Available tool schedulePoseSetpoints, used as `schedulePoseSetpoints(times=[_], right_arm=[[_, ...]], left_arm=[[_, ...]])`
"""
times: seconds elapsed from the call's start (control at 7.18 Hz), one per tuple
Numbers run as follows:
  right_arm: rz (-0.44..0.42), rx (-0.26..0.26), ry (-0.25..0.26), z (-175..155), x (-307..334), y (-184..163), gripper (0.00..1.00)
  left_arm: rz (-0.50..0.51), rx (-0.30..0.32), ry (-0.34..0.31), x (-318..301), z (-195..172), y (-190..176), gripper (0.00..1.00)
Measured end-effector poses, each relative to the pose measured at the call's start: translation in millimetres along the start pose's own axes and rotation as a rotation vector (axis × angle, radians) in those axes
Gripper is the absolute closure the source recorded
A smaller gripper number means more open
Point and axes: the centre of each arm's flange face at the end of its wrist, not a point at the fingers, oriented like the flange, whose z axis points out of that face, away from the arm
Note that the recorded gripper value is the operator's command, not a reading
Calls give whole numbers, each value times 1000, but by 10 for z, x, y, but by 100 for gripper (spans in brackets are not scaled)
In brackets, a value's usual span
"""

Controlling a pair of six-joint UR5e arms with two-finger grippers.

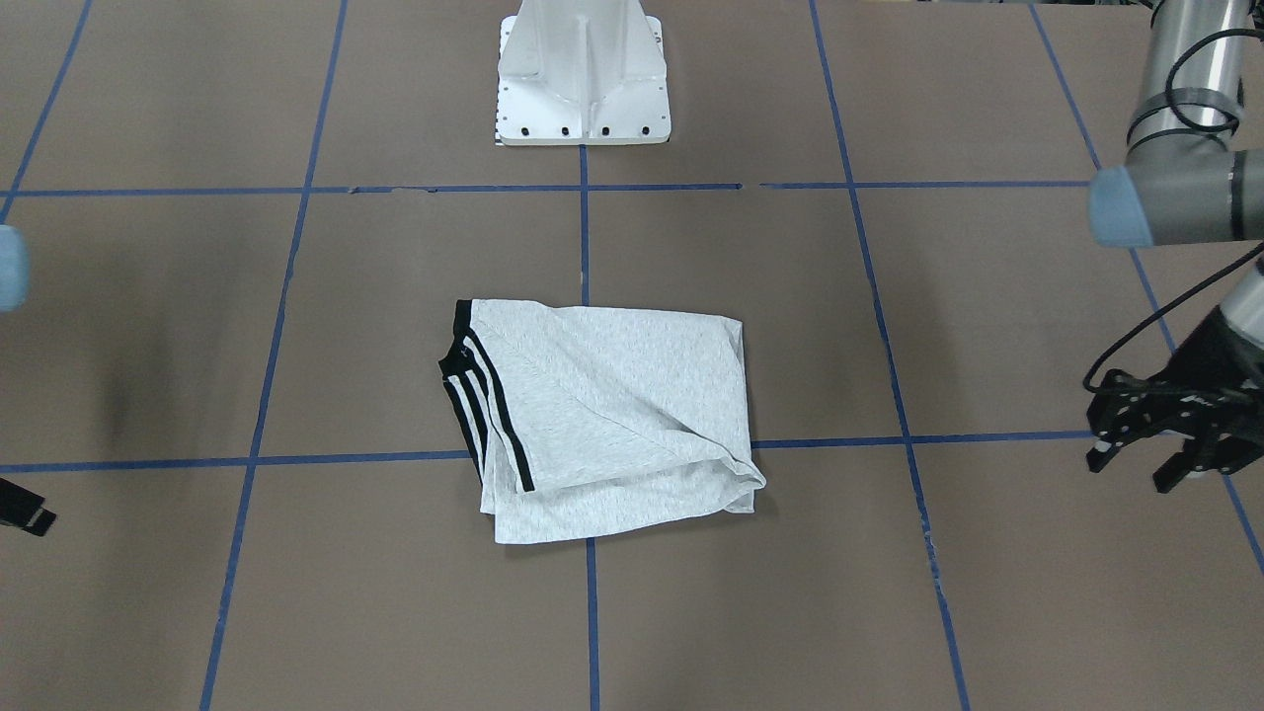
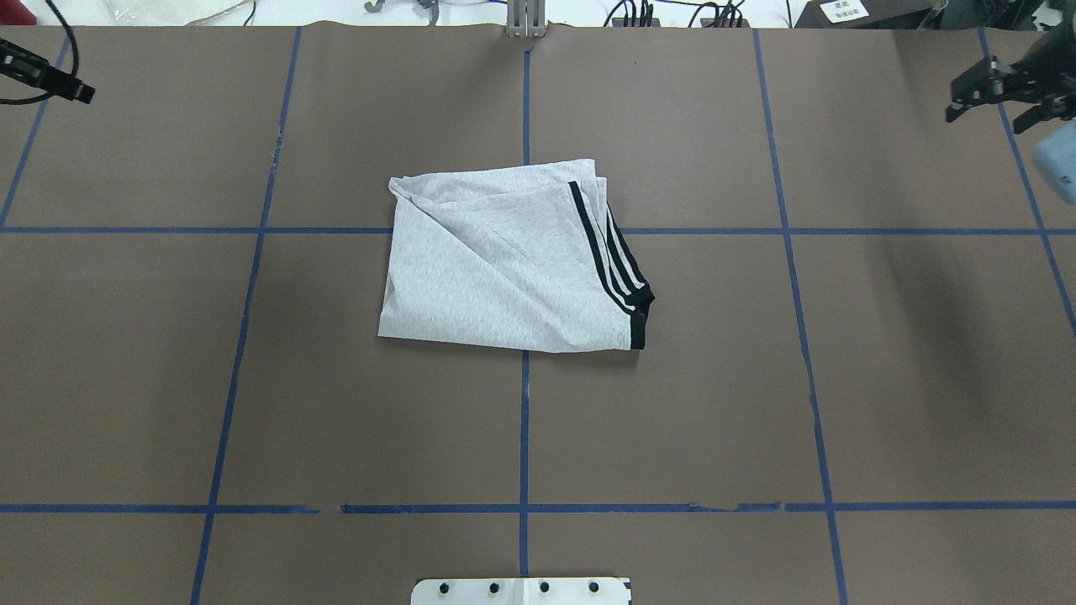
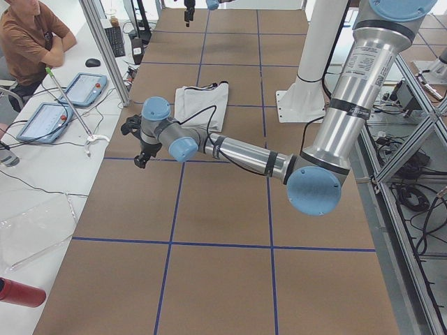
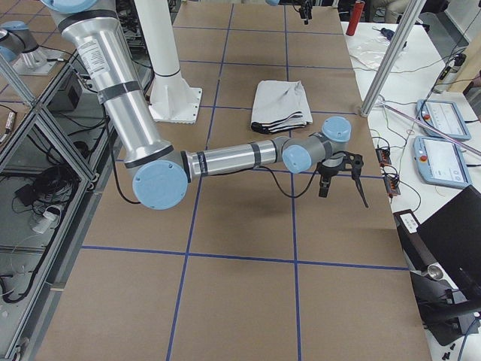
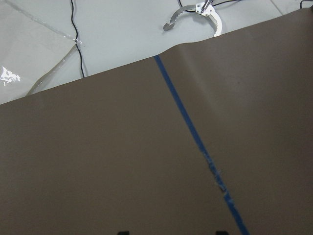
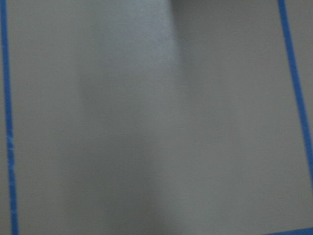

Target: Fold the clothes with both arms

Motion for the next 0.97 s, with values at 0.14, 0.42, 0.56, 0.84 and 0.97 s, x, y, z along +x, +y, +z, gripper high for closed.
schedulePoseSetpoints(times=[0.14,0.42,0.56,0.84,0.97], right_arm=[[-89,-31,31,-73,457,90,0],[-189,-97,62,-288,1026,201,0],[-202,-117,67,-399,1145,232,0],[-204,-132,69,-558,1153,313,0],[-204,-132,68,-620,1107,331,0]], left_arm=[[48,-43,-27,-243,-235,300,20],[67,-92,-46,-341,-514,690,13],[62,-105,-48,-352,-540,751,12],[57,-114,-49,-366,-538,777,5],[54,-118,-48,-379,-525,788,5]])
